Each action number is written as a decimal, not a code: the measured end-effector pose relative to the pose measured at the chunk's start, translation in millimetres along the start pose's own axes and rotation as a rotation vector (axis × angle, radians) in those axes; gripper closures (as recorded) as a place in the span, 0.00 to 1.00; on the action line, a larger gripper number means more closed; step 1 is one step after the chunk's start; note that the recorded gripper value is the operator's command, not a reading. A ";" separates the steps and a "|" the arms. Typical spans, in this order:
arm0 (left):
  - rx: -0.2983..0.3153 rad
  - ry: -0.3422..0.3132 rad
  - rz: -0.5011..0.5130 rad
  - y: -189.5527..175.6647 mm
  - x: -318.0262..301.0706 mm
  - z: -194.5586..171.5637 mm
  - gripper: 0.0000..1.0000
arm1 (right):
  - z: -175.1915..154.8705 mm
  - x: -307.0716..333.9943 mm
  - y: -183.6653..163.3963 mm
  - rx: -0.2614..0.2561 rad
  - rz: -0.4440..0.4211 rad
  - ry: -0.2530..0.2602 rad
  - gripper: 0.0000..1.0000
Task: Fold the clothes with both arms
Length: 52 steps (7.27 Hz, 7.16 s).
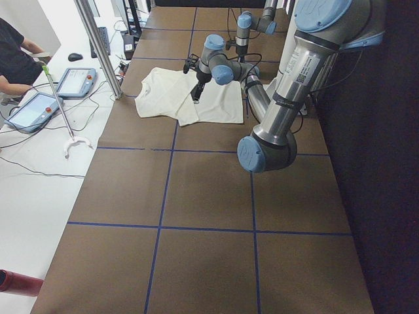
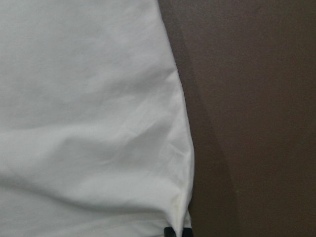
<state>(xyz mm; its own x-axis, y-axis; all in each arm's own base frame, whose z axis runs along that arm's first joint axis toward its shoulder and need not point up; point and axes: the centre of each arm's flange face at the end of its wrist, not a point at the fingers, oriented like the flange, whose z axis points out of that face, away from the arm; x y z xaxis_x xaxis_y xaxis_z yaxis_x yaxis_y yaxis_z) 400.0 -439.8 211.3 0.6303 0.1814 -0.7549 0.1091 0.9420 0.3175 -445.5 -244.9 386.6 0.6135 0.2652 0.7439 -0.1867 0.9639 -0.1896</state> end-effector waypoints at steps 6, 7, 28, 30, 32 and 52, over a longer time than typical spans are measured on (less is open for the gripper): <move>-0.210 -0.010 -0.419 155.8 4.7 73.2 0.22 | -50.5 -11.2 -10.4 0.021 0.007 -0.098 1.00; -0.234 -0.029 -0.443 185.0 13.5 82.8 0.25 | -52.9 -12.6 -12.0 0.023 0.007 -0.109 1.00; -0.248 -0.121 -0.468 210.3 36.8 112.2 0.60 | -64.3 -13.8 -28.7 0.011 0.020 -0.129 1.00; -0.250 -0.126 -0.468 212.0 33.6 113.2 0.73 | -63.1 -13.3 -29.0 0.011 0.021 -0.127 1.00; -0.250 -0.128 -0.466 213.1 31.2 112.2 0.87 | -62.4 -13.2 -28.9 0.011 0.021 -0.125 1.00; -0.115 -0.045 -0.323 -8.3 -53.6 0.3 1.00 | -95.6 -98.6 -289.4 0.040 0.059 -0.342 1.00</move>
<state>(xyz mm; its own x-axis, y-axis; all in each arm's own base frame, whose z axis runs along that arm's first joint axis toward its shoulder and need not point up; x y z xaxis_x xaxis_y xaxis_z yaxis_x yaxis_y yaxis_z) 365.5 -457.5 249.4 0.6106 -0.1411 -0.7792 0.2225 0.9749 -0.0022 -378.6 -547.8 306.8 0.3092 0.2908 0.9054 -0.2481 0.9438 -0.2185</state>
